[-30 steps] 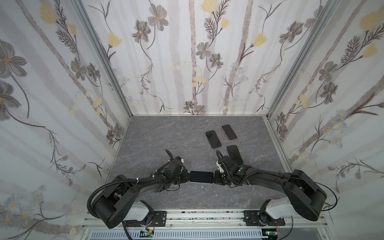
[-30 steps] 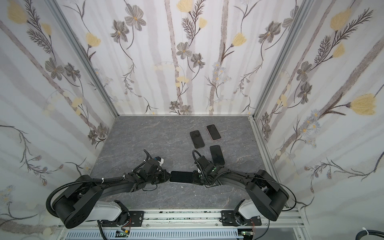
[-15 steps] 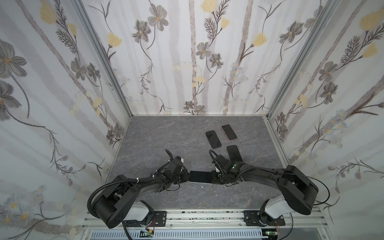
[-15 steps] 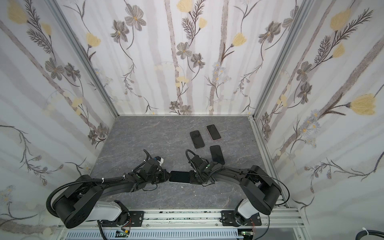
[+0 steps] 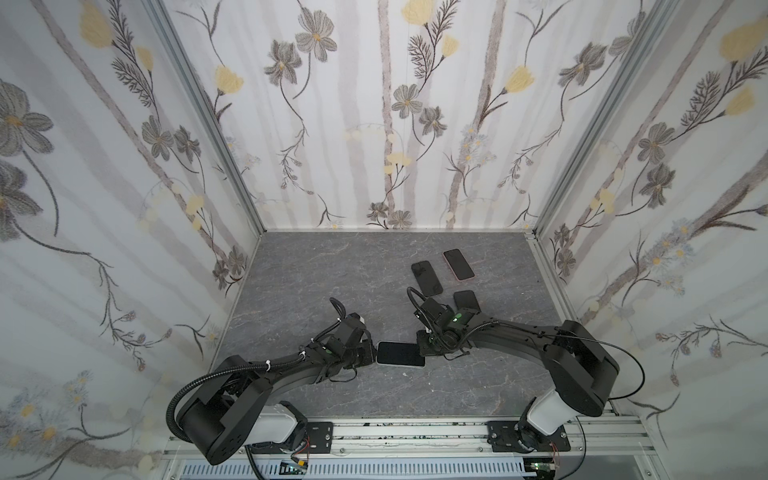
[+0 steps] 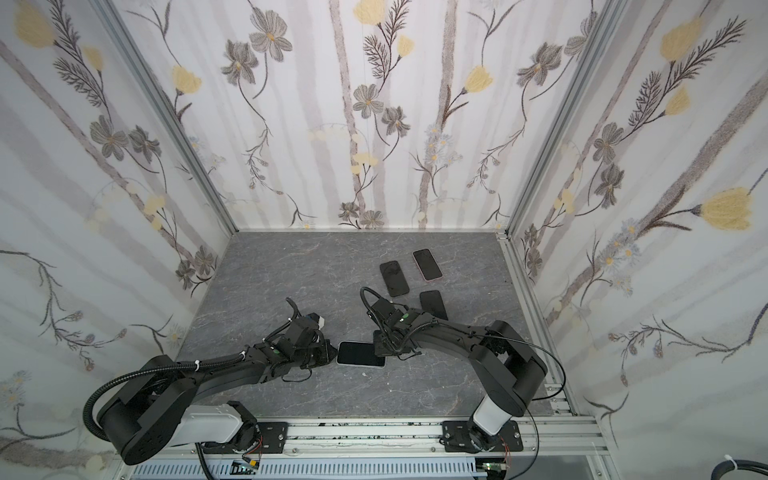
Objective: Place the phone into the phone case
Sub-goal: 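Press the phone edges down into the case rim with both grippers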
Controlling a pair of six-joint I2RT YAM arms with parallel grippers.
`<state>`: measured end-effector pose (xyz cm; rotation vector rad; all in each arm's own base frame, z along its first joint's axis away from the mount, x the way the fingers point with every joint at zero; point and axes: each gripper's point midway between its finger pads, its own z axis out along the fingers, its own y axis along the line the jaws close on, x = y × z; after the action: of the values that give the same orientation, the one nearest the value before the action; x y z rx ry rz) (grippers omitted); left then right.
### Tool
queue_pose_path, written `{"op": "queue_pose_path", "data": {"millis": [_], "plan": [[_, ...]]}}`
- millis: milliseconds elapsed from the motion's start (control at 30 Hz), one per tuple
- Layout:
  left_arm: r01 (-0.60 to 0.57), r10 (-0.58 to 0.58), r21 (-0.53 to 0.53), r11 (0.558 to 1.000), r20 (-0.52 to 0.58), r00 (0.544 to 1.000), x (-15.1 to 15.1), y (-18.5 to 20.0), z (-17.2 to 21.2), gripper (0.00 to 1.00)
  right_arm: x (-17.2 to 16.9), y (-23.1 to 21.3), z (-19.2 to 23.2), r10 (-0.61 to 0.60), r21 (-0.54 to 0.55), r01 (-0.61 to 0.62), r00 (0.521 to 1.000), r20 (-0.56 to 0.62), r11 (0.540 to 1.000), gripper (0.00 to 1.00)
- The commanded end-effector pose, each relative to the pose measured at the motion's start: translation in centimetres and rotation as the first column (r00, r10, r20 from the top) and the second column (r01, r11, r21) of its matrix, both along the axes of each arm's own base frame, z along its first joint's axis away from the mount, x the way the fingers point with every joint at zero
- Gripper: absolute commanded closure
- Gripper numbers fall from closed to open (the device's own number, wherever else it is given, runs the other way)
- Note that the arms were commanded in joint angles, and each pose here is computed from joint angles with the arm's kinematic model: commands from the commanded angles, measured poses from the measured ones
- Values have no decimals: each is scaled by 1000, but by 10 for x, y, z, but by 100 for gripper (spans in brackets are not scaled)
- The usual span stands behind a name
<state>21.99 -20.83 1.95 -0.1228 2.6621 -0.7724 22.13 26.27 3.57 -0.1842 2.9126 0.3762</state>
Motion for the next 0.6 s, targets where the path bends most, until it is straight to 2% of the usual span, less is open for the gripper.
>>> {"op": "queue_pose_path", "data": {"millis": [0,233,433,567], "plan": [[-3,6,66,998,-38,999,-8,12,-12,85,0,-3,-7,11,-30,-11,1000,-1,999,85],[-6,8,68,998,-39,999,-8,12,-13,85,-14,-13,-39,30,-103,-40,995,-91,994,94],[-11,14,74,997,-39,999,-7,13,-15,85,-27,-19,-56,51,-168,-75,989,-140,983,93],[-11,13,68,998,-32,999,-5,11,-12,85,-20,-13,-45,62,-177,-80,992,-106,981,90]]}}
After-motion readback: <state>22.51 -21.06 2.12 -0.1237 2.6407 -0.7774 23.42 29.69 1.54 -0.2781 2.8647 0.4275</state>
